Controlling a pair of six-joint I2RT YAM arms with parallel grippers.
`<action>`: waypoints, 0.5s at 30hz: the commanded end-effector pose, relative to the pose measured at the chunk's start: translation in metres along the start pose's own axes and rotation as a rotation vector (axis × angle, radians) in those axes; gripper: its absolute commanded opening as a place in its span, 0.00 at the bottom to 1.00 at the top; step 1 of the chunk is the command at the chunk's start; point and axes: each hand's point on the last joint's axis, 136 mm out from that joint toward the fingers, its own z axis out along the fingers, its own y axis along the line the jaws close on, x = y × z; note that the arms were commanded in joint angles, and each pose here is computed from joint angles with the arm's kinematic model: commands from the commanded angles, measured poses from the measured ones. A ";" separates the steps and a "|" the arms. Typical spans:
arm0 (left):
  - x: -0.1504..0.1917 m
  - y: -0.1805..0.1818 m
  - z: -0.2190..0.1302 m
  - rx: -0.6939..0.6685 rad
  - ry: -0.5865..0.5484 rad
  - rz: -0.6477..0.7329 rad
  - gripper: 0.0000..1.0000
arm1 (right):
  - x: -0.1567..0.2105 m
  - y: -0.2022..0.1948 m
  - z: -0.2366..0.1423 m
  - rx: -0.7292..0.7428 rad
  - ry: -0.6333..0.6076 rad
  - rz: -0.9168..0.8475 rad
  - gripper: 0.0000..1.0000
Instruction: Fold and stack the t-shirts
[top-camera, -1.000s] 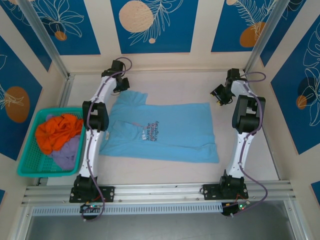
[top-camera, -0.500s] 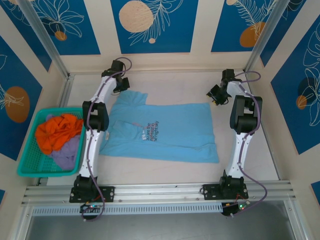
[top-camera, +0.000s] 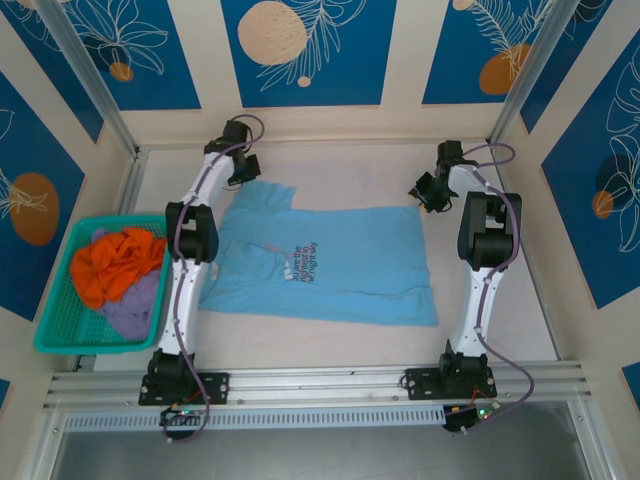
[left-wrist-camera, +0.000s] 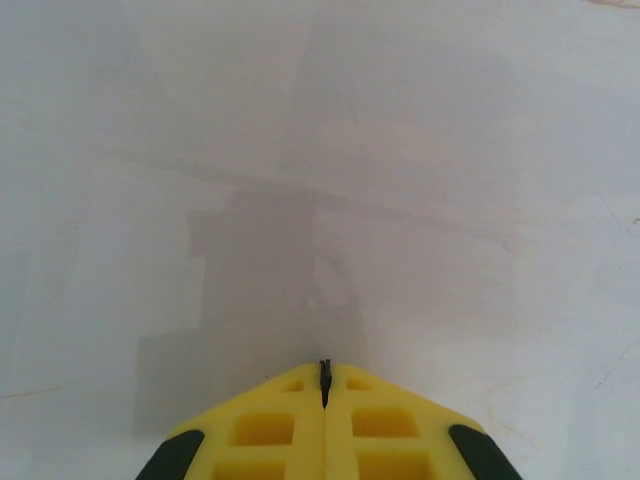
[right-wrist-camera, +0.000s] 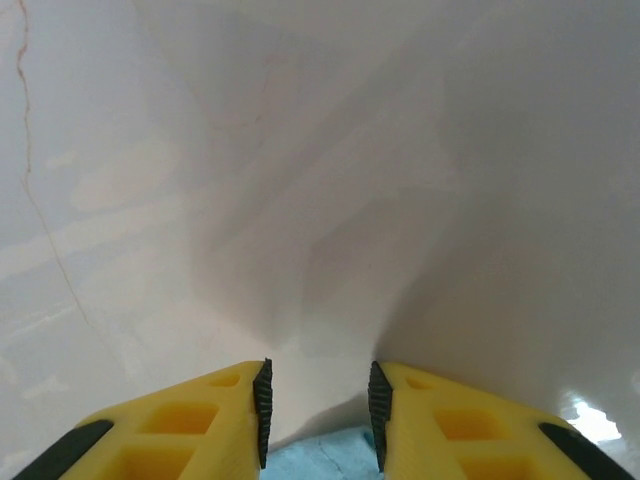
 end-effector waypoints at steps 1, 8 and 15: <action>-0.006 -0.024 -0.018 0.051 -0.024 0.007 0.00 | 0.036 -0.016 0.007 0.065 0.107 0.015 0.35; -0.006 -0.027 -0.021 0.053 -0.028 0.008 0.00 | 0.034 -0.019 0.006 0.090 0.099 0.014 0.25; -0.011 -0.027 -0.027 0.048 -0.044 0.008 0.00 | 0.035 -0.020 0.004 0.094 0.093 0.013 0.14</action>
